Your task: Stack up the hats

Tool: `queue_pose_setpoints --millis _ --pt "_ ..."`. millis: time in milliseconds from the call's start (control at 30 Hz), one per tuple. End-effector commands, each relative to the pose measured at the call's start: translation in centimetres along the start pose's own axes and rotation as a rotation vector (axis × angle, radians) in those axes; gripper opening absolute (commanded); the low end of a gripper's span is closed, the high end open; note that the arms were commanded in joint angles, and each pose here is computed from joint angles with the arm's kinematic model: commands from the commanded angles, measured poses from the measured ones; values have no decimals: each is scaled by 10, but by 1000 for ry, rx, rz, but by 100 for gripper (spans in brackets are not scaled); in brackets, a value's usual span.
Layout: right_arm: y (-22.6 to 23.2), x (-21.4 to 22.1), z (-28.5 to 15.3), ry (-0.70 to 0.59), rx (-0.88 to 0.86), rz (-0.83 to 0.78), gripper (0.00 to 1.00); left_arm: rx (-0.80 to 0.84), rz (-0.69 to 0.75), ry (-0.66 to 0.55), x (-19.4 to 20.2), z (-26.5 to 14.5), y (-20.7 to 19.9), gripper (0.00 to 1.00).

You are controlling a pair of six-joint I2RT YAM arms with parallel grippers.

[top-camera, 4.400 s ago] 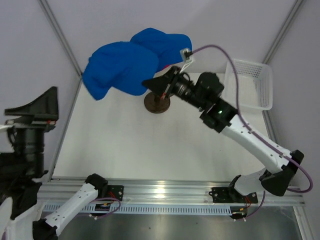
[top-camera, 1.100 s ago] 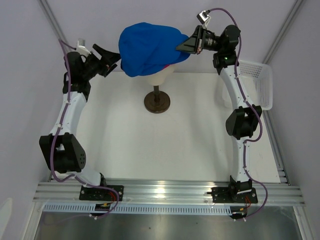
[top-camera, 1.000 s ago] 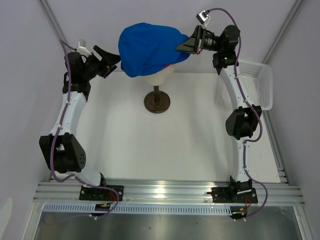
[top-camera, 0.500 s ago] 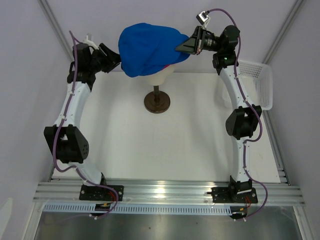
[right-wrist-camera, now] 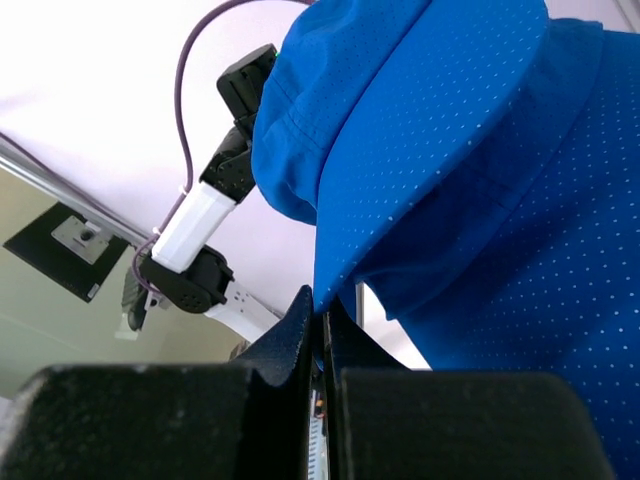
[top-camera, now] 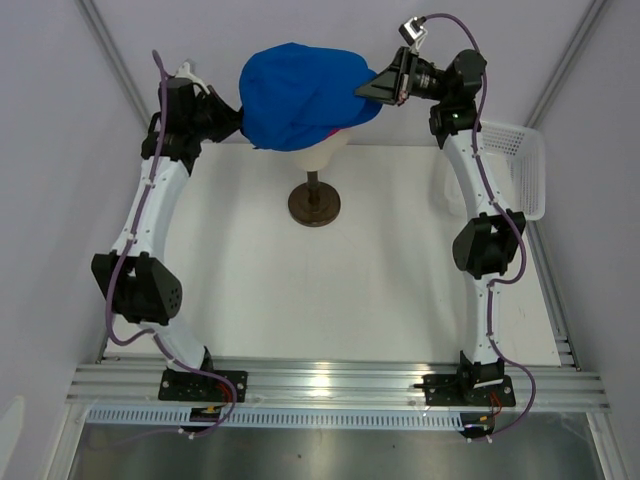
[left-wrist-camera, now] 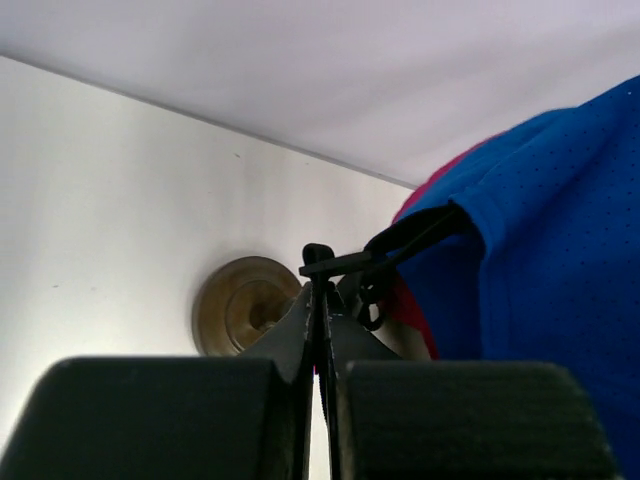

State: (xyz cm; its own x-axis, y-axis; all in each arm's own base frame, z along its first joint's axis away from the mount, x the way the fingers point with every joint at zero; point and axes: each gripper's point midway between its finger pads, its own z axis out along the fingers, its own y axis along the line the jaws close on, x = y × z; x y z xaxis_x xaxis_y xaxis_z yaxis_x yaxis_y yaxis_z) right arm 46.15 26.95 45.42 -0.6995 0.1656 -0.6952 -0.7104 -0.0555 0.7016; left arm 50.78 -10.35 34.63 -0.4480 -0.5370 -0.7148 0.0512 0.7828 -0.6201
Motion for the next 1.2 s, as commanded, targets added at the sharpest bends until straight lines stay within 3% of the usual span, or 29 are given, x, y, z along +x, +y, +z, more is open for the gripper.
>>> queue_pose_setpoints --millis 0,200,500,633,833,1167 --pt "37 -26 -4 -88 -25 -92 0 -23 78 -154 -47 -43 -22 1" --pt "56 -46 -5 -188 1 -53 0 17 122 -295 -90 -89 -58 1" --pt "44 -64 -37 -237 6 131 0 23 173 -264 -70 -90 -79 1" --pt "48 -61 -42 -215 -9 133 0 15 183 -247 -59 -89 -82 1" --pt "47 -61 -51 -218 40 134 0 -78 175 -257 -57 -83 -61 1" --pt "1 -49 -56 -199 92 225 0 -184 136 -199 -45 -58 -12 1"
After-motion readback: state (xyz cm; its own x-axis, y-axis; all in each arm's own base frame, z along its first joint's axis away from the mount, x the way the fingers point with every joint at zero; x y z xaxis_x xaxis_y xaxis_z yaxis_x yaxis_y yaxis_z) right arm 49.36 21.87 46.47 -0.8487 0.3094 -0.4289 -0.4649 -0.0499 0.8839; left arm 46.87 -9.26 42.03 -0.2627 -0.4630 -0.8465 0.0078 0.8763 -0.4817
